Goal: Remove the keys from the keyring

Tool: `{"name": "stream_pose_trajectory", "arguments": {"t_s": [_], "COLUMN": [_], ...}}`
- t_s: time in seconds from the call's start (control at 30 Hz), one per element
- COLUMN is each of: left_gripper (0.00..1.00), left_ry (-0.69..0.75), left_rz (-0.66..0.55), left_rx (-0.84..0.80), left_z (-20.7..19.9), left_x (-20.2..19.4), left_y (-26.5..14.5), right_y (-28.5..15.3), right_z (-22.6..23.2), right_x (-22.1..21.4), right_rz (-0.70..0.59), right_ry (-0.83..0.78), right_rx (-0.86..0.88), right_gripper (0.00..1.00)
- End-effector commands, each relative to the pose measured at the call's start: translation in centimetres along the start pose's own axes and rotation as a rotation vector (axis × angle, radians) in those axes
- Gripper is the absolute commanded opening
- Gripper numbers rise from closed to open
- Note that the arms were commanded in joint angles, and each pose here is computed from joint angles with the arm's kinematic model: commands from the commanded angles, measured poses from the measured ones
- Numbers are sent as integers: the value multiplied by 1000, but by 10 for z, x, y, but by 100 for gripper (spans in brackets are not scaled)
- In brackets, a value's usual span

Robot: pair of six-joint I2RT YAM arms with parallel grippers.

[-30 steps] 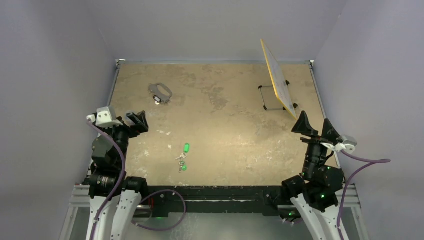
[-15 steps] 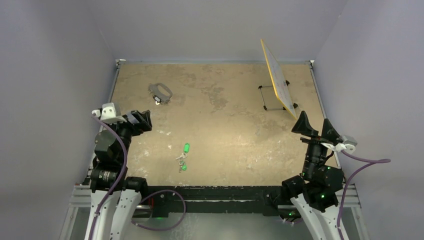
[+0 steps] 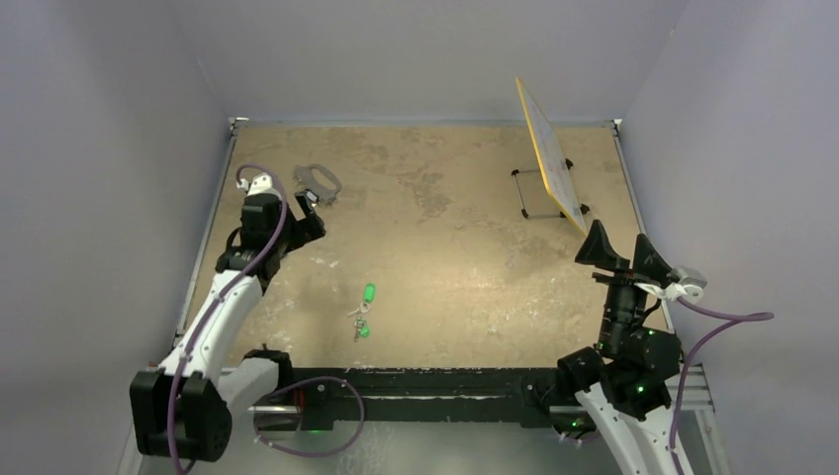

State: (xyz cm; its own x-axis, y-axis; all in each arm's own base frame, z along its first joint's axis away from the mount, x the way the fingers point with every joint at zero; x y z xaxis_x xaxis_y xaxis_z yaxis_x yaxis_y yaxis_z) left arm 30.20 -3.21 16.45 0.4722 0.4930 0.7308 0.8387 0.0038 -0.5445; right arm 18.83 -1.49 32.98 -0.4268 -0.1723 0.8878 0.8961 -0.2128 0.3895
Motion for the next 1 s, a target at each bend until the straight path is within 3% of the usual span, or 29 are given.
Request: {"name": "stream_pose_trajectory", "arguments": {"t_s": [0.0, 0.33, 0.47, 0.7, 0.97], "left_gripper": [98, 86, 80, 60, 50], "left_ry": [-75, -110, -107, -82, -37], "left_rz": [-57, -133, -109, -53, -28], "left_rx": [23, 150, 184, 248, 330], "left_z": [-11, -7, -6, -1, 11], "left_x": [26, 52, 51, 46, 43], "left_y": [26, 100, 132, 177, 210], "right_y": [-1, -2, -2, -2, -3], "right_z": [1, 1, 0, 0, 0], "right_x": [21, 21, 23, 23, 24], "right_rz": [-40, -32, -30, -29, -23], "right_ry": [51, 60, 63, 67, 68], "right_rx": [3, 5, -2, -3, -3], "right_gripper": [99, 99, 99, 99, 99]}}
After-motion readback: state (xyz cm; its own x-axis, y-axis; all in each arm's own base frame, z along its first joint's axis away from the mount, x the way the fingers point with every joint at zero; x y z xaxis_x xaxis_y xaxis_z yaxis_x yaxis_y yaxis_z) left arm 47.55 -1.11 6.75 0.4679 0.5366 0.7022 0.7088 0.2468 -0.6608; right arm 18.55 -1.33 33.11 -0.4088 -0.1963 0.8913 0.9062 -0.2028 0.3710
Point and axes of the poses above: each gripper's point midway between its finger pads, its own y axis out along the fingers, its own z axis along the line the jaws close on, x = y × z, the point moved 1 cm from there along -y, back along the fingers, and after that the axes turned 6 degrees about -y, right-handed, at the moved point
